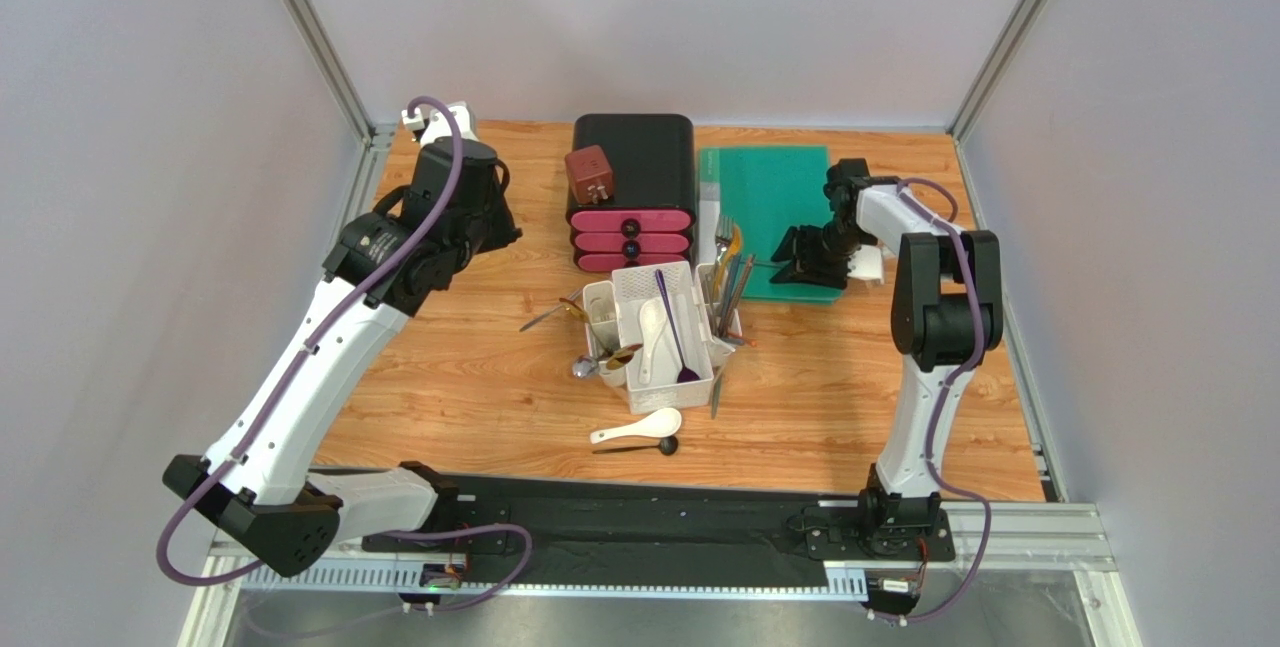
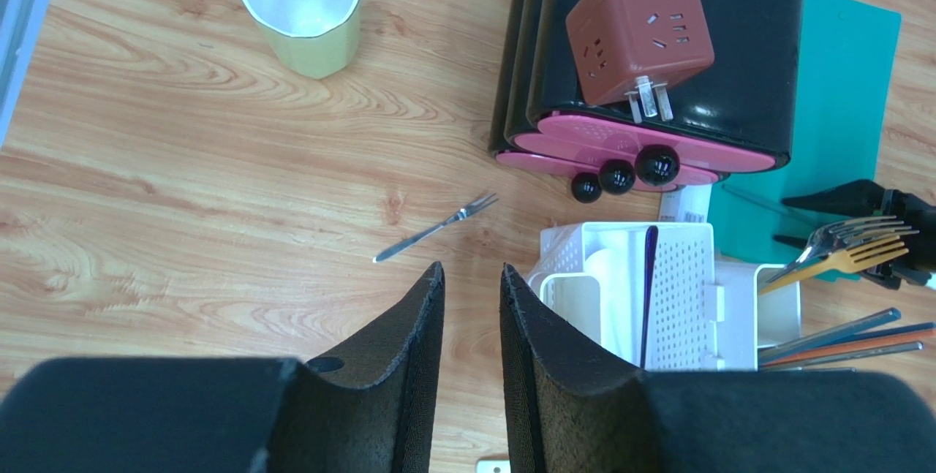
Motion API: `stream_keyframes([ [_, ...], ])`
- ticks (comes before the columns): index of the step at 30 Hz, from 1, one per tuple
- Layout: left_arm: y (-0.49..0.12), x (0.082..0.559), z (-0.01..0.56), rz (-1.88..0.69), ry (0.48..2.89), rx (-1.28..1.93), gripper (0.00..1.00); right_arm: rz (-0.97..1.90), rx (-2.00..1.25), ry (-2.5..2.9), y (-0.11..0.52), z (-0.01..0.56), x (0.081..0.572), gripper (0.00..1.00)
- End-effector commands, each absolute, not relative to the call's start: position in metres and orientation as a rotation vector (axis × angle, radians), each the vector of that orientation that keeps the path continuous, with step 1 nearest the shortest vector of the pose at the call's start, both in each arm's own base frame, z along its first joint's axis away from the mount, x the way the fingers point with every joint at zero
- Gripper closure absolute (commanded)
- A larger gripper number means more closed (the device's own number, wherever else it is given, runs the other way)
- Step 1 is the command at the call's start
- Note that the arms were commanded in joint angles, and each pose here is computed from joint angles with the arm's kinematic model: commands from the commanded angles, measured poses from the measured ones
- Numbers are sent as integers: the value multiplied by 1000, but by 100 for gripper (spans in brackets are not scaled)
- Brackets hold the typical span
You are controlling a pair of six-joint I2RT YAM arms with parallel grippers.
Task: Sort the eating utensils into containers
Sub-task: Pick up the knife at the center of the board.
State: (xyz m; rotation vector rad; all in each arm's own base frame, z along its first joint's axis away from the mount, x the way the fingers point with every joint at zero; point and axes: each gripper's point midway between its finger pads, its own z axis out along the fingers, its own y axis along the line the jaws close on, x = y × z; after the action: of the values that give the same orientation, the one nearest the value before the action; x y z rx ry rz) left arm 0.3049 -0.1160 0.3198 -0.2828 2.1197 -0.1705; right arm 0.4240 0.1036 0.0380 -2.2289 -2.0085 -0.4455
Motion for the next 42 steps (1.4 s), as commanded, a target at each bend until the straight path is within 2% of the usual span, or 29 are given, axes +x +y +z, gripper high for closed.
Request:
stream_keyframes([
  [1,-109,303,330,-162,2093,-276,69,-396,-2208,-1997,100,31,418,58],
  [3,-109,303,331,-162,2092,-275,69,-378,-2201,-2001,99,29,417,71],
  [5,-110,303,331,-161,2093,-274,69,-366,-2175,-2027,97,26,418,76],
  [9,-109,303,332,-158,2089,-277,69,-310,-2123,-2061,95,19,414,100],
  [13,-107,304,332,-151,2089,-279,69,-316,-2090,-2109,94,20,416,100],
  [17,-105,304,331,-144,2091,-284,69,-395,-2097,-2357,79,70,448,100],
  [21,-105,305,330,-140,2097,-286,69,-452,-1964,-2644,67,128,466,100],
  [27,-99,312,334,-110,2083,-290,69,-613,-1710,-2871,83,181,458,100],
  [33,-97,318,335,-95,2077,-294,68,-602,-1305,-3375,90,261,437,100],
  [38,-98,316,328,-100,2096,-291,68,-822,-1036,-3648,117,329,418,100],
  [42,-102,313,324,-137,2112,-289,68,-925,-547,-3930,159,379,408,100],
])
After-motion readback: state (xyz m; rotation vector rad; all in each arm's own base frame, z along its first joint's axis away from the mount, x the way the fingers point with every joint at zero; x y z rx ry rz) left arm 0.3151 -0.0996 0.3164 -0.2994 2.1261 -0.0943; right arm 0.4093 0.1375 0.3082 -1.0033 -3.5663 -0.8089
